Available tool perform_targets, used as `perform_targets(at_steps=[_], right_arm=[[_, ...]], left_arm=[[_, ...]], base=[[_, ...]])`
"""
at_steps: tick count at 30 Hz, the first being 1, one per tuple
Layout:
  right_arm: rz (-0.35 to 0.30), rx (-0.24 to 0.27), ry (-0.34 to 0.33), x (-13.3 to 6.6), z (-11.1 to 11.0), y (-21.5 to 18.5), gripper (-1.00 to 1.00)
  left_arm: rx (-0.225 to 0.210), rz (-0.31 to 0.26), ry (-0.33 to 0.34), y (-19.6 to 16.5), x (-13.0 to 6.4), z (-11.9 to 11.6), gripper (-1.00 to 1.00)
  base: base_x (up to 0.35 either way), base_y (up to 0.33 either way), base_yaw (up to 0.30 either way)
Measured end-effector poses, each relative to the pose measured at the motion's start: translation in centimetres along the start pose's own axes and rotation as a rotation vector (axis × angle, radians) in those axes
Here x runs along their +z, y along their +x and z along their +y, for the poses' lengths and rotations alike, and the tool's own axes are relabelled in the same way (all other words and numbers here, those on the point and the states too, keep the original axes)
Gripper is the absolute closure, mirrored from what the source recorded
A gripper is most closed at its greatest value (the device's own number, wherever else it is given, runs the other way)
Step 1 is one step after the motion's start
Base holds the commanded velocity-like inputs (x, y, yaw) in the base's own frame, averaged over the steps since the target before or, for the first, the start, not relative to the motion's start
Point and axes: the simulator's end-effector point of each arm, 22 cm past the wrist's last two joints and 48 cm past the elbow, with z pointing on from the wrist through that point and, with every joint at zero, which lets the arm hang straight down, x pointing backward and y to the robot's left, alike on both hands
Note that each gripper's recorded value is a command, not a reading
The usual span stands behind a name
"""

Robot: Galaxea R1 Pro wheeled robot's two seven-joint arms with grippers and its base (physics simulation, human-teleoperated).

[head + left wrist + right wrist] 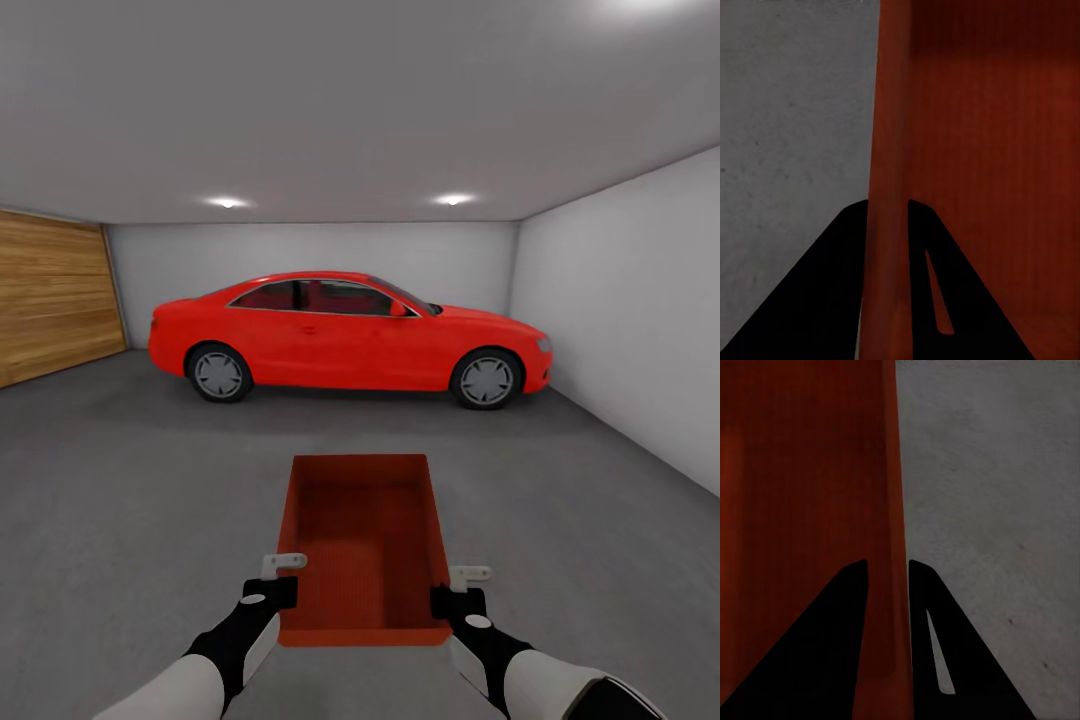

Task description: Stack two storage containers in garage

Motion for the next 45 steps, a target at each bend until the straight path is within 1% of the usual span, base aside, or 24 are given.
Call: perform_targets(at_steps=[40, 45], right_arm=[[-0.002, 0.004, 0.001, -0.03, 0.0, 0.07, 1.0], [-0.003, 0.004, 0.001, -0.04, -0.01, -0.01, 1.0]], left_arm=[[0.003, -0.001, 0.001, -0.04, 0.0, -0.01, 1.0], [0.003, -0.003, 0.001, -0.12, -0.02, -0.01, 1.0]], base=[[0.321, 0.0, 0.0], [0.321, 0.0, -0.117]])
